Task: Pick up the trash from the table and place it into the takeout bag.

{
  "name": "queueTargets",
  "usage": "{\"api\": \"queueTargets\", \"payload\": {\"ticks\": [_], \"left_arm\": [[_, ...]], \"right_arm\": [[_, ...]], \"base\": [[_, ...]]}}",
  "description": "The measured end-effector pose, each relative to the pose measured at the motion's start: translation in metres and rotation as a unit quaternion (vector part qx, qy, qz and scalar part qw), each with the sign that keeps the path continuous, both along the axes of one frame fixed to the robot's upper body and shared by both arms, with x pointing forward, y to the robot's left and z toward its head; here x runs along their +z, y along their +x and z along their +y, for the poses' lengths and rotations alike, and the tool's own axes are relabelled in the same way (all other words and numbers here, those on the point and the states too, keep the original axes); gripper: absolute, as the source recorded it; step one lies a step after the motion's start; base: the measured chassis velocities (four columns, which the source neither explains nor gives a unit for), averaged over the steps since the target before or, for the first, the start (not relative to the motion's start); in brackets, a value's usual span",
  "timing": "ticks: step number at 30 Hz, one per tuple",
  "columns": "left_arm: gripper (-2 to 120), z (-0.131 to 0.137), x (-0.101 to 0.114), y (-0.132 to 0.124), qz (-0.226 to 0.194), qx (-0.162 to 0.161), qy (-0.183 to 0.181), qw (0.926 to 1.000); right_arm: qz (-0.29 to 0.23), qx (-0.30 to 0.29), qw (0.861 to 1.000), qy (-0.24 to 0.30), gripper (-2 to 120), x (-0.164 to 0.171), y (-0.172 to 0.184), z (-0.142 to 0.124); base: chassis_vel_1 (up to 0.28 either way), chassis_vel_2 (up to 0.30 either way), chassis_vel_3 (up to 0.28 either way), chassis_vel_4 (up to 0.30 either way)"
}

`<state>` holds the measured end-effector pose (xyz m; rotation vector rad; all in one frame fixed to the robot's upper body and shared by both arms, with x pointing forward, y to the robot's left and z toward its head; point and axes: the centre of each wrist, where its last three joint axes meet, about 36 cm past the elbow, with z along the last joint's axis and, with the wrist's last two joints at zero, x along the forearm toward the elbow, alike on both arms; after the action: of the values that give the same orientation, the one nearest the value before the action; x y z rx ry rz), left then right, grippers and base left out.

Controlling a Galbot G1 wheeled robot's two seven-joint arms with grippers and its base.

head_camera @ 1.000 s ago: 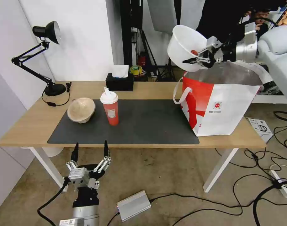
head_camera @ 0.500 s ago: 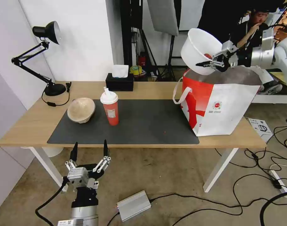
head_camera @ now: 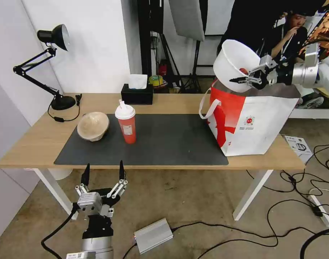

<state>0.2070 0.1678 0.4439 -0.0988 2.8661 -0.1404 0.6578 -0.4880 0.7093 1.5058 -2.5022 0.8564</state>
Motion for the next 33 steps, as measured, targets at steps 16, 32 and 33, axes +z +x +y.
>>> {"api": "queueTargets", "payload": {"ticks": [16,32,33], "left_arm": [[100,0.001,0.000,0.000,0.001,0.002,0.001,1.0000],[100,-0.002,-0.001,-0.002,0.005,-0.002,0.002,1.0000],[100,-0.002,-0.001,-0.002,0.005,-0.002,0.002,1.0000]], "right_arm": [[0.020,-0.008,1.000,0.010,0,-0.031,-0.005,-0.007],[0.018,-0.008,0.999,0.027,5,-0.037,-0.006,-0.004],[0.017,-0.008,0.999,0.029,12,-0.036,-0.007,-0.004]], "base": [[0.000,0.000,0.000,0.000],[0.000,0.000,0.000,0.000],[0.000,0.000,0.000,0.000]]}}
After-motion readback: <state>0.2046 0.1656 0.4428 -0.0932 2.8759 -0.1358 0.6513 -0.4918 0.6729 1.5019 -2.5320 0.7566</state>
